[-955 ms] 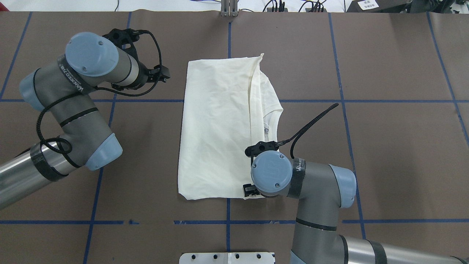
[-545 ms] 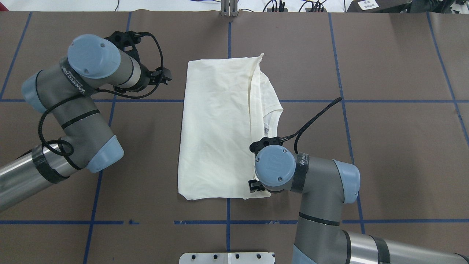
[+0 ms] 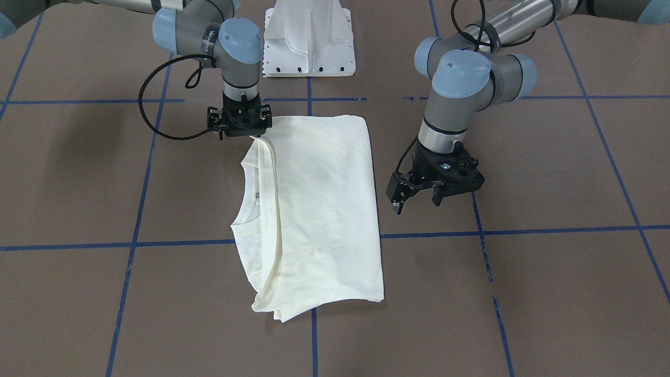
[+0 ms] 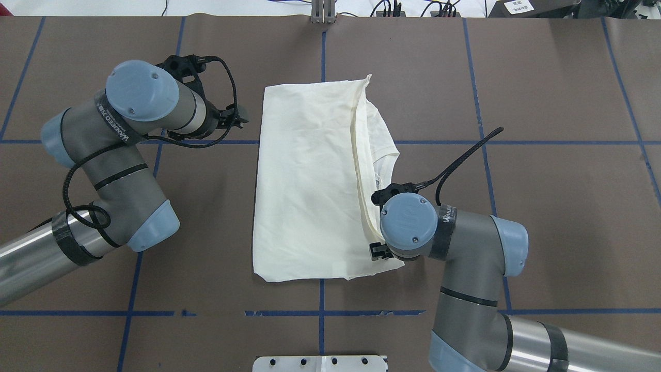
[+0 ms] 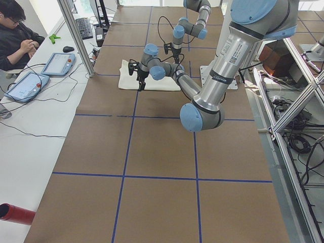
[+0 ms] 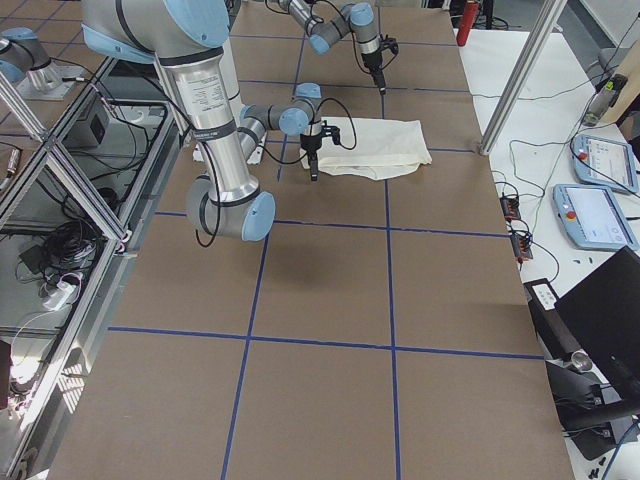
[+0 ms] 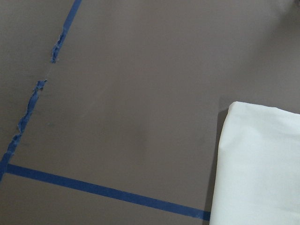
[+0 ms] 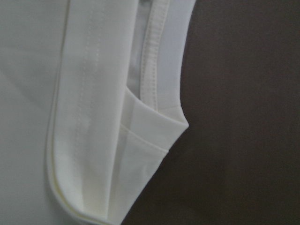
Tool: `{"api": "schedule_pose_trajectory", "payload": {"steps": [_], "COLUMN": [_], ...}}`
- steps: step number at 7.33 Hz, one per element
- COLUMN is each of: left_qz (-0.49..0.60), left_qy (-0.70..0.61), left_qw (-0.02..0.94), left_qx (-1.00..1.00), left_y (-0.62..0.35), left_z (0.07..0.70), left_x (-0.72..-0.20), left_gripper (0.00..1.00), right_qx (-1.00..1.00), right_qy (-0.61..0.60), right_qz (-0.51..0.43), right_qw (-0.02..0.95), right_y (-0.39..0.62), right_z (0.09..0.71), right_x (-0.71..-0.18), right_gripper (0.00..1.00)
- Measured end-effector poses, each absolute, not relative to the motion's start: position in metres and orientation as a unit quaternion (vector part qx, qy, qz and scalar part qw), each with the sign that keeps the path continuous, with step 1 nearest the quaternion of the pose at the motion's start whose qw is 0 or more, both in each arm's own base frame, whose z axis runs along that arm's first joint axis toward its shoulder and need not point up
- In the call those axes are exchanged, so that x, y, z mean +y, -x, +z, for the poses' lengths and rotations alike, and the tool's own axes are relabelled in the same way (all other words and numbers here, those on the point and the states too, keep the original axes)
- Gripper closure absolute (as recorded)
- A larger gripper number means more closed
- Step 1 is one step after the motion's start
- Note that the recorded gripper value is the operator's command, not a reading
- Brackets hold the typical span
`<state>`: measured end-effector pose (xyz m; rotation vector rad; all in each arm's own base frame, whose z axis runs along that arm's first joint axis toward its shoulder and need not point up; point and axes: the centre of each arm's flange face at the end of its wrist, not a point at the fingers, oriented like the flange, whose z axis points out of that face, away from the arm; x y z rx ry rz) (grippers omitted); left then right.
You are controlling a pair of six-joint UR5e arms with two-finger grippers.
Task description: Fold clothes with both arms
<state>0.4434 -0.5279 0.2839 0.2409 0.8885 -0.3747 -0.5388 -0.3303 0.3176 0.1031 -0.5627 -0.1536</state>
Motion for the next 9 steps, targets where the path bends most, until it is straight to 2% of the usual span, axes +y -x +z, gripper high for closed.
{"api": "schedule_pose_trajectory", "payload": {"steps": [2, 6, 9], "left_qz": [-0.178, -0.170, -0.206], "left_qy": [-0.115, -0.107, 0.003], "left_qw": [0.879, 0.875, 0.837], "left_qx": [0.428, 0.440, 0.508], "left_y": [-0.445, -0.450, -0.470], "left_z": [0.283, 0.286, 0.301], "left_x": [-0.526, -0.517, -0.435], "left_gripper": [0.00, 0.00, 0.00], "right_qx": [-0.273, -0.299, -0.341], "right_qy": [-0.053, -0.080, -0.094], "right_qz": [-0.076, -0.079, -0.070], "right_qw": [0.958, 0.947, 0.933], "right_y": [0.502, 0.493, 0.476], "right_z": [0.323, 0.260, 0.224], "right_x": [-0.326, -0.346, -0.346], "right_gripper": [0.00, 0.00, 0.00]}}
